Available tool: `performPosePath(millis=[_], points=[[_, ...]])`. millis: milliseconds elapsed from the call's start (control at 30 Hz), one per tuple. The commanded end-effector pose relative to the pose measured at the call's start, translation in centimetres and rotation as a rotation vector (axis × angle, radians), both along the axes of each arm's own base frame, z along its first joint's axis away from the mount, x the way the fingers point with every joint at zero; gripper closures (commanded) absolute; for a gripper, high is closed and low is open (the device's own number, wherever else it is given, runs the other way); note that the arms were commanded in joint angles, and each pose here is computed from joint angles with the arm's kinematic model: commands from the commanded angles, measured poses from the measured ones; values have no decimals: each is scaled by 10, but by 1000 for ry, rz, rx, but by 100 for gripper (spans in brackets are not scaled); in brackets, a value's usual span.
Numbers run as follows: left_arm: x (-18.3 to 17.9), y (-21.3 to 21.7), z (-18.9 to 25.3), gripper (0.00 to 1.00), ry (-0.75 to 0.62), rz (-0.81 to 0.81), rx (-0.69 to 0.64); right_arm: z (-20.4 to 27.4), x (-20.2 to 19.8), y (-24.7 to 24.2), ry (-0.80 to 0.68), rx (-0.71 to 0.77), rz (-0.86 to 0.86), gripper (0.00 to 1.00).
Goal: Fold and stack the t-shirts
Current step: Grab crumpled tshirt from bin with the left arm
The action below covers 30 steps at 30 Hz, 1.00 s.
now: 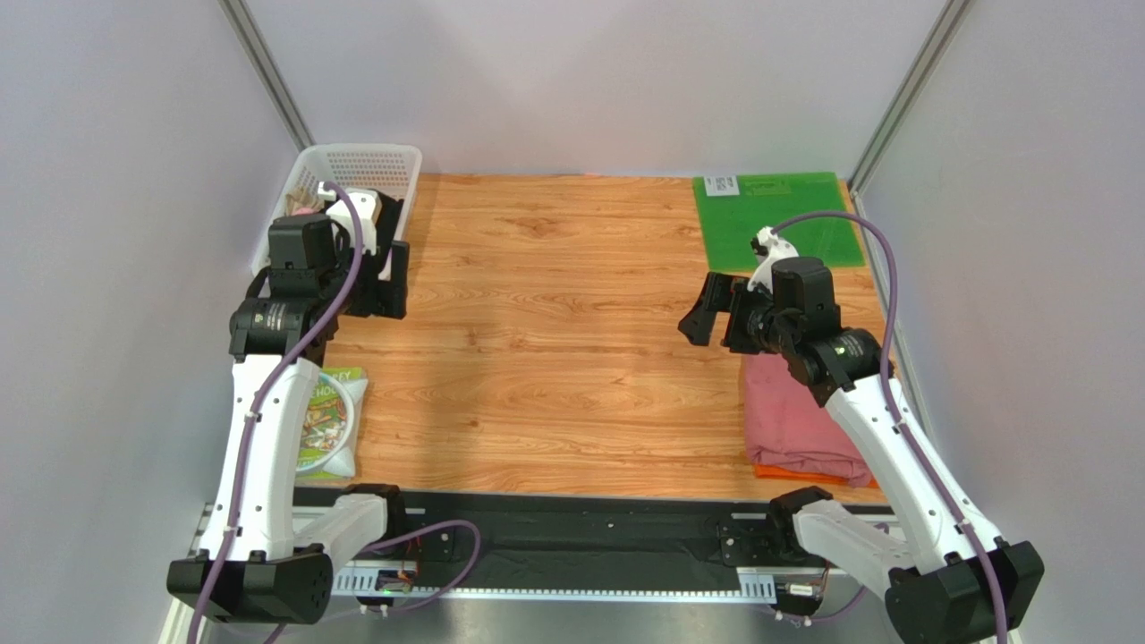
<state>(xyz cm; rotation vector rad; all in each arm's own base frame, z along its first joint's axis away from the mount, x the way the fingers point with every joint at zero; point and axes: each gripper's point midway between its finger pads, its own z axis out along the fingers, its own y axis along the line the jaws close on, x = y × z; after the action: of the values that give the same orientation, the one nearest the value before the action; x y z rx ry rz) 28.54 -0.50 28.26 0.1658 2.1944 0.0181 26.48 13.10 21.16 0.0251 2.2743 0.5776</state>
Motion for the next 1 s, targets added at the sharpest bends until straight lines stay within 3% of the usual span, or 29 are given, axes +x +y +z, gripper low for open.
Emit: performPosePath(millis=[0, 467, 667, 833, 967], points=[[12, 5, 16, 4, -58, 34, 2, 22, 4, 5, -69, 30, 12, 0], [95, 33, -24, 1, 46, 119, -27, 11, 7, -12, -55, -37, -66, 0], [133, 41, -50, 1, 97, 135, -24, 34, -2, -3, -157, 52, -27, 0], [162, 65, -43, 2, 87, 193, -122, 41, -11, -8, -221, 38, -12, 0], [180, 80, -66, 5, 143, 235, -145, 36, -13, -19, -195, -22, -43, 0]])
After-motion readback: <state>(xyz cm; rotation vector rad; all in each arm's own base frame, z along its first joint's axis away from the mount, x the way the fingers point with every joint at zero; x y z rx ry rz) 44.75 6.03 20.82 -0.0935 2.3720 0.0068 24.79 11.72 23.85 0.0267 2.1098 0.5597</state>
